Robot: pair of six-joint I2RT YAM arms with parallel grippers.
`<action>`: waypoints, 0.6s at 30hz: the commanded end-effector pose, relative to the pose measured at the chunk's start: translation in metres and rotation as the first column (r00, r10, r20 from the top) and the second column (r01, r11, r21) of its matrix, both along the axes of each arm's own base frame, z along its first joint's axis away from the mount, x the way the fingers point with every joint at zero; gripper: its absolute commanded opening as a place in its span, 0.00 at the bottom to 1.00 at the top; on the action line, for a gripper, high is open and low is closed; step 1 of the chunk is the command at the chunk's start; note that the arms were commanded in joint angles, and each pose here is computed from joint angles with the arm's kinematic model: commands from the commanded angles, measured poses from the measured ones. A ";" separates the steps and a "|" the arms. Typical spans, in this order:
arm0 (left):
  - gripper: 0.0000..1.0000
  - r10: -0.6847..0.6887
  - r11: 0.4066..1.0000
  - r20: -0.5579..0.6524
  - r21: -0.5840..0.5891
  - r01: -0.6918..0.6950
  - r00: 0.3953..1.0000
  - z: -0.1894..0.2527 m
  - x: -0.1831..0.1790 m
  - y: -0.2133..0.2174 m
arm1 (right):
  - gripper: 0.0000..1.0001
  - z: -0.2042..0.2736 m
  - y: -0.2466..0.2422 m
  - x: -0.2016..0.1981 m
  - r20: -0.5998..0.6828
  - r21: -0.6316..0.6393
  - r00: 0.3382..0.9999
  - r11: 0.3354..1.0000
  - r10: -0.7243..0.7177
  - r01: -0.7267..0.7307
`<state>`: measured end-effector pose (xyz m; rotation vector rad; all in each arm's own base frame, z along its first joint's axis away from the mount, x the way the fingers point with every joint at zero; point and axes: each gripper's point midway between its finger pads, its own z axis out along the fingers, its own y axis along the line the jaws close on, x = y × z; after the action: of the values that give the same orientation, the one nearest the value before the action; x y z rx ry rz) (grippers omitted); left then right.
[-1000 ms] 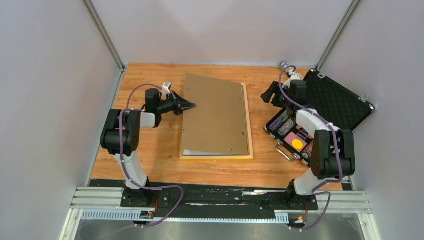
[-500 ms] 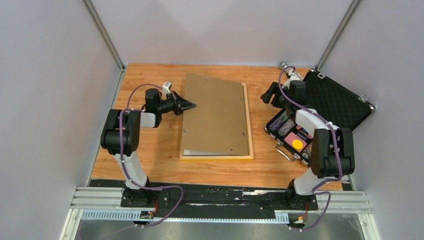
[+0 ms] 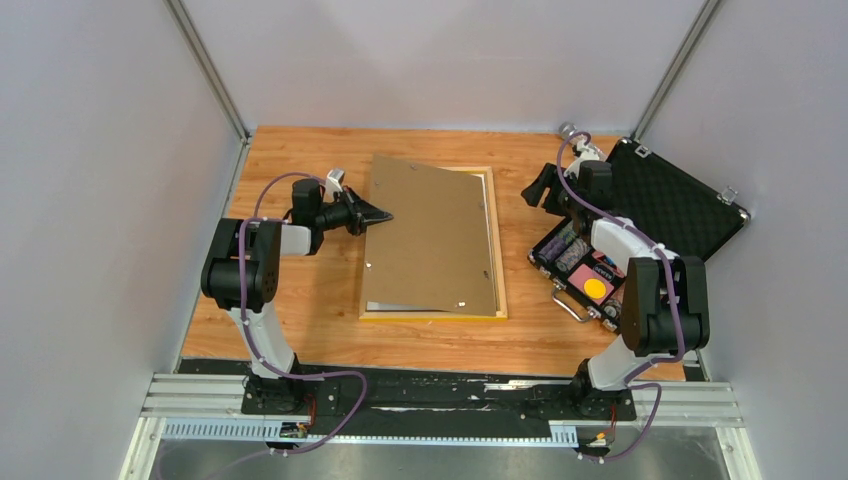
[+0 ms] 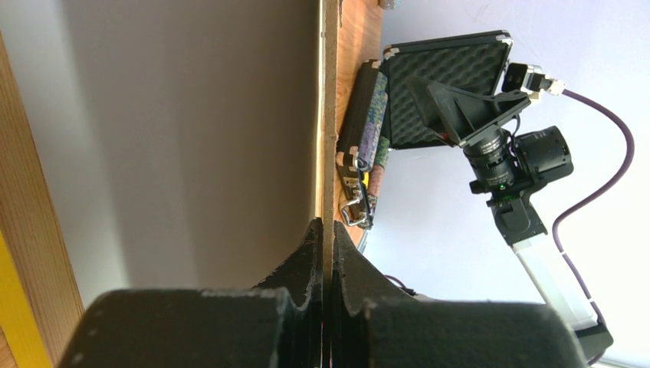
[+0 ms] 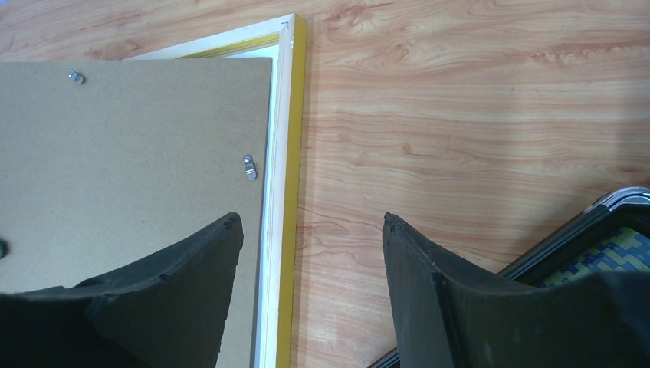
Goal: Put the photo into the frame
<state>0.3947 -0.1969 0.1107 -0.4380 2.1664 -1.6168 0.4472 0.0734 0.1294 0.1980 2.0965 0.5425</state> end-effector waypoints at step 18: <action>0.00 -0.021 0.999 0.100 -0.029 0.024 0.995 0.022 0.012 -0.005 | 0.66 0.009 0.000 0.007 0.050 0.004 0.999 1.000 0.002 -0.003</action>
<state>0.3965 -0.1978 0.1055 -0.4492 2.1751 -1.6222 0.4472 0.0734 0.1294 0.1981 2.0961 0.5421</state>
